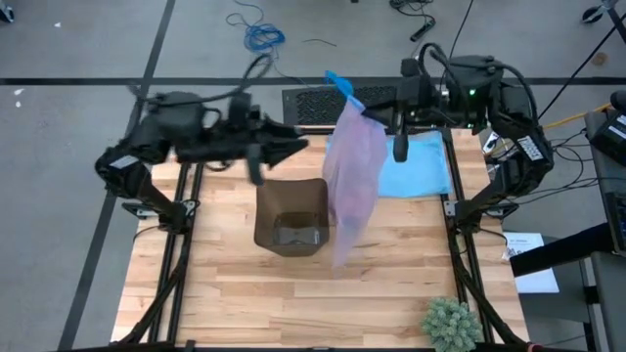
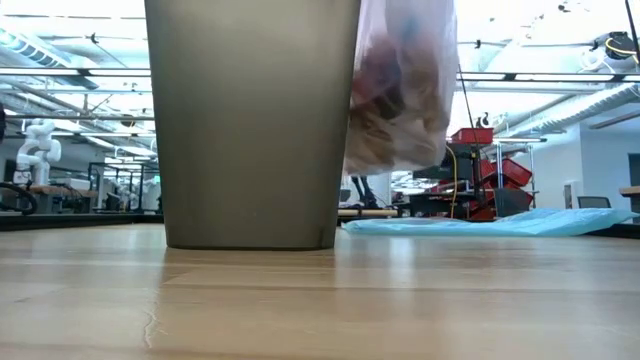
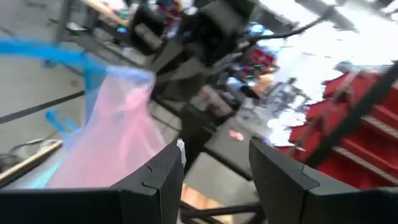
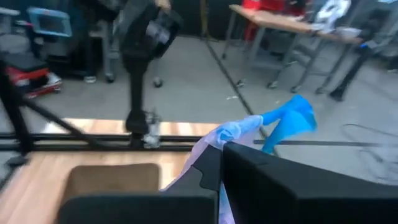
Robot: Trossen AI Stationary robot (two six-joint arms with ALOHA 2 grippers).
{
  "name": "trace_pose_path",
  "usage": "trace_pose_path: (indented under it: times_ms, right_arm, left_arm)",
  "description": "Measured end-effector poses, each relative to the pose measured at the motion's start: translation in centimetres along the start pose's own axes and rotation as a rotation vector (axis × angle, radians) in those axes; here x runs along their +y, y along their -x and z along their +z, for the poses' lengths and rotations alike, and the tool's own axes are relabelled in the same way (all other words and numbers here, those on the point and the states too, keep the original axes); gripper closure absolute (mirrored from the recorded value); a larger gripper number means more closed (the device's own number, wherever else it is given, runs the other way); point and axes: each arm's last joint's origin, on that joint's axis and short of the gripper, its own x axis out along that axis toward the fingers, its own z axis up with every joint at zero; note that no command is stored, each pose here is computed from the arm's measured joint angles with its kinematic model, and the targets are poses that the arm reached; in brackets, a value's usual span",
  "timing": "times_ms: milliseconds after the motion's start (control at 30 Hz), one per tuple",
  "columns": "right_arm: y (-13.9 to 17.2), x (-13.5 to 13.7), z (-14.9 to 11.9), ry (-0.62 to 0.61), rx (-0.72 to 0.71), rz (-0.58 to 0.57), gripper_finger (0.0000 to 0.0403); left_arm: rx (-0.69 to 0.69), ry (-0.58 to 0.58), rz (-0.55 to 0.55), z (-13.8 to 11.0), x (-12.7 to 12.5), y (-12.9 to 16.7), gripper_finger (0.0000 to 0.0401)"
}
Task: Place trash/remove bag and relplace
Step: Close the trash bag
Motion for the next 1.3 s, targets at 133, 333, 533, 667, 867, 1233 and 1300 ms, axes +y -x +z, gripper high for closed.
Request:
trace_pose_path:
  times_ms: [133,333,533,667,867,1233,1300]
  right_arm:
    - [0.0,-0.2,0.2,0.044,-0.008,-0.073,0.0403]
    - [0.0,-0.3,0.4,0.046,-0.033,-0.083,0.0403]
    - [-0.1,0.0,0.5,0.049,-0.041,-0.047,0.0403]
    - [-0.2,0.1,0.4,0.06,-0.037,-0.043,0.0403]
    - [-0.2,0.1,0.4,0.072,-0.036,-0.044,0.0403]
    - [-0.1,0.0,0.7,0.087,-0.059,-0.049,0.0403]
    - [-0.1,0.0,0.7,0.087,-0.067,-0.05,0.0403]
  left_arm:
    - [-0.004,0.002,0.068,-0.7,1.0,-2.5,0.0225]
    - [0.006,-0.019,0.175,-1.7,2.9,-5.9,0.0225]
    - [-0.112,-0.021,0.168,-0.6,3.9,-7.2,0.0223]
    - [-0.17,-0.085,0.143,0.1,3.8,-7.3,0.0204]
    - [-0.144,-0.168,0.158,-0.2,3.9,-7.3,0.0162]
    - [-0.062,-0.137,0.204,-2.0,5.0,-9.7,0.0111]
    - [-0.053,-0.138,0.207,-2.1,5.4,-10.2,0.0111]
